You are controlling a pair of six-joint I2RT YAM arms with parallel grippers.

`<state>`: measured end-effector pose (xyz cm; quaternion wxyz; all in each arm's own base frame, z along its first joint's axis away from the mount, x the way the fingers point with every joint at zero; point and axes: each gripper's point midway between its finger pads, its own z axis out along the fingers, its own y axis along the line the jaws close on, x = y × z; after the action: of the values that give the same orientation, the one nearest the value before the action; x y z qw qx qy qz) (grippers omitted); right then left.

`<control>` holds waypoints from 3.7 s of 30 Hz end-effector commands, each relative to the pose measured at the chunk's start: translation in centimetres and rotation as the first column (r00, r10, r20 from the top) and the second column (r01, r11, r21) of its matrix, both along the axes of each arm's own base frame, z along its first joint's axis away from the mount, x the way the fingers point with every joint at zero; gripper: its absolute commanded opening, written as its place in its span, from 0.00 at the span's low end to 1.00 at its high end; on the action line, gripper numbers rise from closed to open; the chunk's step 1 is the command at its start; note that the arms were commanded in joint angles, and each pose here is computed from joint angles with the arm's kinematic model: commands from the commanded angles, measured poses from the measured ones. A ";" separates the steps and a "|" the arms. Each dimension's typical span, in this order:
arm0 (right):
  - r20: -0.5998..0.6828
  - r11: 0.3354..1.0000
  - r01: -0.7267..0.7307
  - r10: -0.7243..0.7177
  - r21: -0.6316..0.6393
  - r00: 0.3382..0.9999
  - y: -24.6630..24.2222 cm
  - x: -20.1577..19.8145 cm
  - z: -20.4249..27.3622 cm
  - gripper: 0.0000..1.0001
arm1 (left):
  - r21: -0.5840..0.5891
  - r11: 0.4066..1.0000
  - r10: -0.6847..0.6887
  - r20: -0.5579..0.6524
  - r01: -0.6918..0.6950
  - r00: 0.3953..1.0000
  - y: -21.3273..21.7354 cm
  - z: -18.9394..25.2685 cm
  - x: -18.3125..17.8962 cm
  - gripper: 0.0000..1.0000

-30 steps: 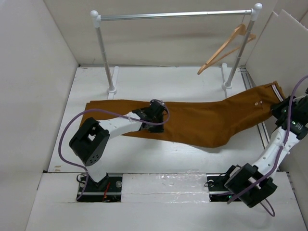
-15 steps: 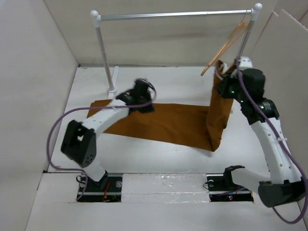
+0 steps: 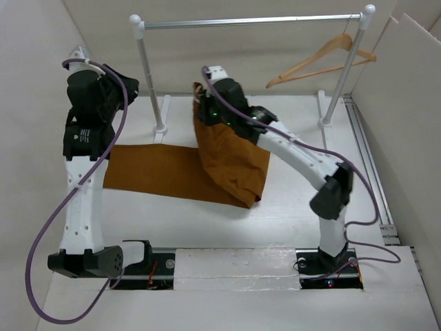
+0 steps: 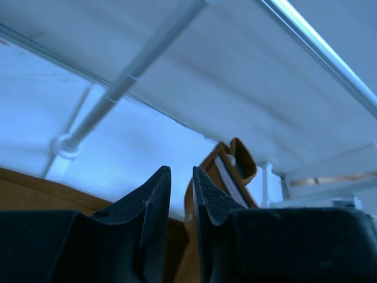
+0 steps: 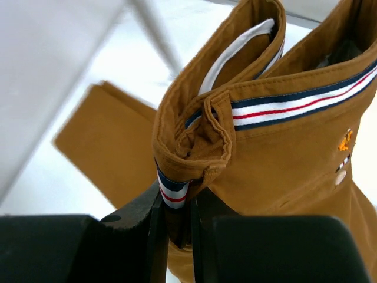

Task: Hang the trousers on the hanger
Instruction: Fold the trousers at the center of the board.

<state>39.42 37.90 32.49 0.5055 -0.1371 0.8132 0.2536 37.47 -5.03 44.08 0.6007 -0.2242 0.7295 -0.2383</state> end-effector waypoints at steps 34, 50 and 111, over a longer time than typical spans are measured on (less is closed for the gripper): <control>0.135 0.603 0.781 -0.770 -0.162 0.623 -47.5 -11.5 -2.0 0.00 | 0.011 0.671 -0.570 -0.632 0.742 0.525 -33.6 -35.3 -11.6 0.16; 0.385 0.809 0.585 -0.560 0.064 0.733 -40.2 -11.7 15.0 0.00 | -0.081 0.562 -0.593 -0.733 0.823 0.334 -40.6 -44.1 -14.4 0.16; -0.492 0.932 -0.195 0.022 -0.305 0.871 -18.7 -13.5 -30.8 0.00 | 0.064 0.952 0.238 -0.771 -0.299 0.591 5.9 -40.8 -7.8 0.18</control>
<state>26.72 20.67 2.34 0.2429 -0.2055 0.9298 0.1853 32.17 0.78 4.13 0.2732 -0.4102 0.8681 -0.0592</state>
